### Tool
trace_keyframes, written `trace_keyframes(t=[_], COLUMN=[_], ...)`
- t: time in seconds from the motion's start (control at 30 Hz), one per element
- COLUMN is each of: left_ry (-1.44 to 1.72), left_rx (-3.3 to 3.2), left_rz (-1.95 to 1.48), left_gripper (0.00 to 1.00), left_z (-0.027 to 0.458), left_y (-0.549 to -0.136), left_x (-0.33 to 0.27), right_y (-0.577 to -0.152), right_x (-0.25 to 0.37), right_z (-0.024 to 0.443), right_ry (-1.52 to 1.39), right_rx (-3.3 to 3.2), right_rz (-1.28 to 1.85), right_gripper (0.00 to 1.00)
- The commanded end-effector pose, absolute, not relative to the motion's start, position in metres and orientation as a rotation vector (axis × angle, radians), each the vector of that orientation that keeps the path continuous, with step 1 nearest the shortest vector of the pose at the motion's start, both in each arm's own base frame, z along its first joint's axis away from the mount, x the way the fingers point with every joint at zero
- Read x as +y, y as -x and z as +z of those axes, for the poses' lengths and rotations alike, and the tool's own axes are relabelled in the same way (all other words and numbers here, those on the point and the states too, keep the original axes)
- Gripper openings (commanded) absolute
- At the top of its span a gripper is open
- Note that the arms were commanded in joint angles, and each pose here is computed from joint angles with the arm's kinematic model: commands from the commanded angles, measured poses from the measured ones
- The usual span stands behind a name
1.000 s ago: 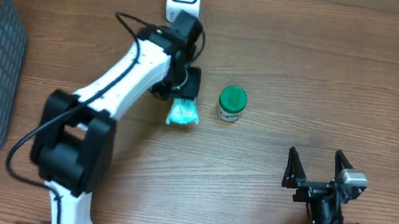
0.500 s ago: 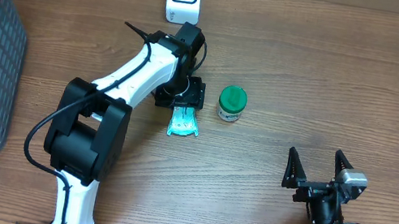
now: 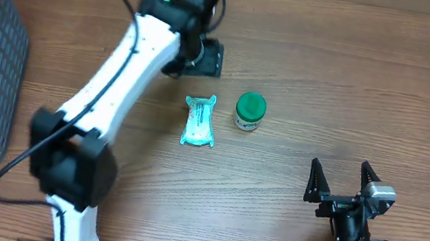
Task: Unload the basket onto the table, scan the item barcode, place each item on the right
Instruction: 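Release the packet onto the table beside the jar, then reach the left gripper into the basket and grasp the orange item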
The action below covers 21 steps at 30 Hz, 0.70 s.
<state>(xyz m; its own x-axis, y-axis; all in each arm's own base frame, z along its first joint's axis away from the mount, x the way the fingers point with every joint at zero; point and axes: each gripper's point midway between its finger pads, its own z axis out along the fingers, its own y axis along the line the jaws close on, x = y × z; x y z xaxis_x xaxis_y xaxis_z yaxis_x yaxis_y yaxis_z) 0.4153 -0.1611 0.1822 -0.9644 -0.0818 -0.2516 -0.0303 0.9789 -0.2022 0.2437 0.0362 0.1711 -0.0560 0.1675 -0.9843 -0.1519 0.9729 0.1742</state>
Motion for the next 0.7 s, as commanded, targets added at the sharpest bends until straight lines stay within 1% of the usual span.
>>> trace_keyframes(t=[0.0, 0.2, 0.33, 0.5, 0.67], left_ry=[0.137, 0.362, 0.573, 0.848, 1.116], left_rx=[2.666, 2.527, 2.436, 2.290, 2.181], left_rz=[-0.253, -0.195, -0.134, -0.048, 0.019], left_gripper=[0.74, 0.79, 0.79, 0.78, 0.77], left_z=[0.260, 0.314, 0.337, 0.352, 0.346], left_y=[-0.419, -0.399, -0.379, -0.358, -0.332], left_x=[-0.121, -0.039, 0.031, 0.120, 0.192], right_y=[-0.244, -0.244, -0.244, -0.244, -0.244], right_x=[0.036, 0.036, 0.036, 0.036, 0.036], right_z=[0.170, 0.170, 0.170, 0.170, 0.170], right_ry=[-0.015, -0.015, -0.015, -0.015, -0.015], right_rx=[1.601, 1.601, 1.601, 1.601, 1.601], right_rz=[0.259, 0.259, 0.259, 0.259, 0.259], right_gripper=[1.00, 1.00, 1.00, 1.00, 1.00])
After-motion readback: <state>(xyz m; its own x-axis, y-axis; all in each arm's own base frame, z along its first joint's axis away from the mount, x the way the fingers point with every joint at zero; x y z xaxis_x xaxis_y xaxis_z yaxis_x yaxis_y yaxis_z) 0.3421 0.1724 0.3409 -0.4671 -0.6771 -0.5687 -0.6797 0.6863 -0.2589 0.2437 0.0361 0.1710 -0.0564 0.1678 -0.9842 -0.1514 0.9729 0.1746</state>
